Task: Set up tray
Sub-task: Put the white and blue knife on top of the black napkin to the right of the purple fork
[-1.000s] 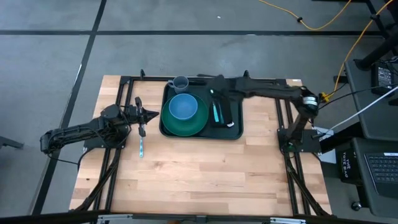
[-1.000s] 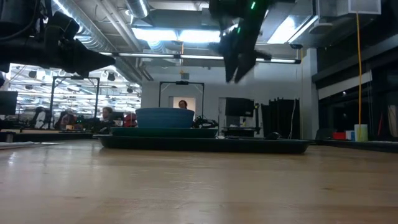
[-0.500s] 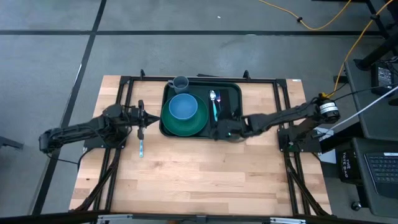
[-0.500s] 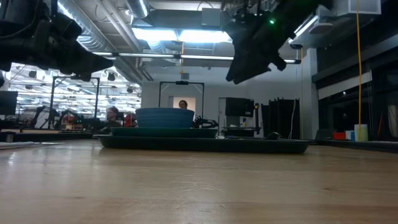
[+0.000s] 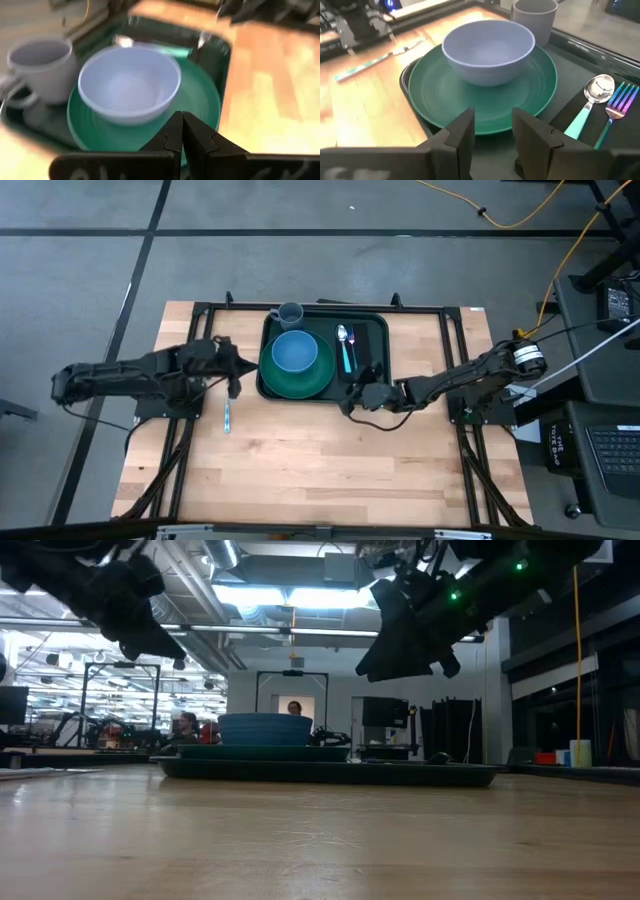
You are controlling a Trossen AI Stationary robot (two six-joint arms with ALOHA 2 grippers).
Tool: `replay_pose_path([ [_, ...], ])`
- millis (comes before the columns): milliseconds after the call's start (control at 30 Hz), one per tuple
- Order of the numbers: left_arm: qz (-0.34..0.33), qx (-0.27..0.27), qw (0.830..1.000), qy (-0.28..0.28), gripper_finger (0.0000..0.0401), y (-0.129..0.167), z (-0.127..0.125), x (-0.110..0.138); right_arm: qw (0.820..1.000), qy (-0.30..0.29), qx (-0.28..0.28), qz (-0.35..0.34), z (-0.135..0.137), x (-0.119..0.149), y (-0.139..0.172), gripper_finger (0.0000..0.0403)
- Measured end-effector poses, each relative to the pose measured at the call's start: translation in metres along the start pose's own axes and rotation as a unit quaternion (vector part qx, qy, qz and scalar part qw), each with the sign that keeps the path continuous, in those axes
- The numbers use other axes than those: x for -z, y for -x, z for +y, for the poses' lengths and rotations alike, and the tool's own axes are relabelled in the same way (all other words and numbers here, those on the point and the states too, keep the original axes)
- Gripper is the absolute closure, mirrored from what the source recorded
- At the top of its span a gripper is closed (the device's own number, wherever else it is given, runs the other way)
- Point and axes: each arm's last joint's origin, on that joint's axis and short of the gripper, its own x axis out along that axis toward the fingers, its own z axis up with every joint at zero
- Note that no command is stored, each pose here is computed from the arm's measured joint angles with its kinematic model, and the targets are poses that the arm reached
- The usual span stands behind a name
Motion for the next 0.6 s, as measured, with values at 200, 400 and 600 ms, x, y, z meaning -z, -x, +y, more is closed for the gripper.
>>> replay_pose_path([
  [200,0.153,-0.095,0.982,0.057,0.0398,0.001,-0.006,-0.024,1.0,0.0,-0.001,-0.006,-0.002,0.004,0.0,0.027],
  [400,0.26,-0.22,0.933,0.116,0.04,0.012,-0.008,-0.045,1.0,0.003,-0.001,-0.004,-0.002,0.004,0.0,0.027],
  [600,0.291,-0.251,0.907,0.174,0.0398,0.007,-0.009,-0.042,1.0,0.004,0.0,-0.001,-0.002,0.005,0.0,0.027],
])
